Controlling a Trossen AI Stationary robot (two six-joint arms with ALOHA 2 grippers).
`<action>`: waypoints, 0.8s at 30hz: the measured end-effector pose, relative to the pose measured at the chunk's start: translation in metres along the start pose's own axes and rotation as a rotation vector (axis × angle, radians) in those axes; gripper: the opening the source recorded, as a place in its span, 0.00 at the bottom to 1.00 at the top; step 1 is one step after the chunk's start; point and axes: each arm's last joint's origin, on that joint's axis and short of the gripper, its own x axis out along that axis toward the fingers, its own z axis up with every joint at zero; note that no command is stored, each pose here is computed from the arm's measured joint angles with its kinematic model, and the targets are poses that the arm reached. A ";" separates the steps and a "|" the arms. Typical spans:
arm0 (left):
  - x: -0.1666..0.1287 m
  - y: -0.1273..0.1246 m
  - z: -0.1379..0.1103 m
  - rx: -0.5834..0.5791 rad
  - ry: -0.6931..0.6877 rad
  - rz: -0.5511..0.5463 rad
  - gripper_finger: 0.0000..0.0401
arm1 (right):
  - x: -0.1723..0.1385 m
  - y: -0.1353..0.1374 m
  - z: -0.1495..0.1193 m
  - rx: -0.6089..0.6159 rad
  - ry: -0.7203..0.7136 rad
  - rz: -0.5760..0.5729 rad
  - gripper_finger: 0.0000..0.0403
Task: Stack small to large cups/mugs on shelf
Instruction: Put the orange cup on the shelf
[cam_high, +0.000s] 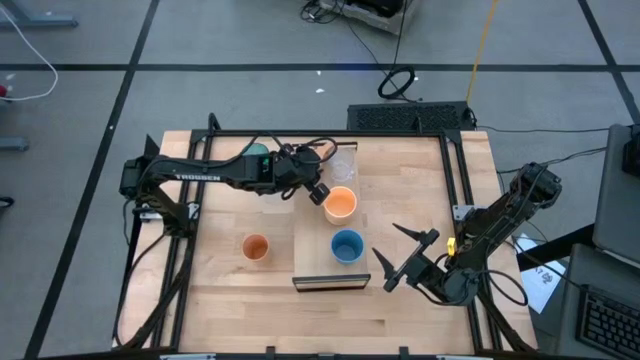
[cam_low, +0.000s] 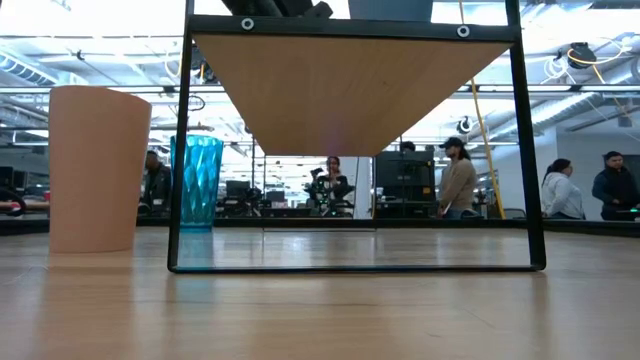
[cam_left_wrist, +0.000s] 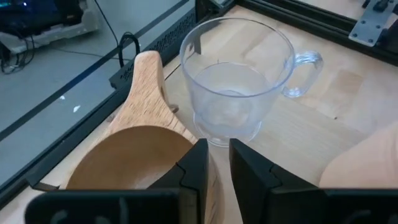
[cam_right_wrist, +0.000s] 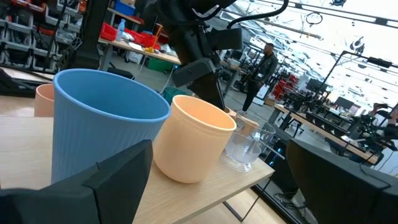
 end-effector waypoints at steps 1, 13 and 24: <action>0.000 0.000 0.000 0.003 -0.001 0.002 0.17 | 0.000 0.000 0.000 0.000 0.000 0.000 0.90; -0.038 0.010 0.013 0.047 -0.082 -0.027 0.17 | 0.000 0.000 0.000 0.004 0.000 0.000 0.90; -0.136 0.033 0.014 0.197 -0.168 -0.184 0.17 | 0.000 0.000 0.000 0.044 -0.001 0.003 0.90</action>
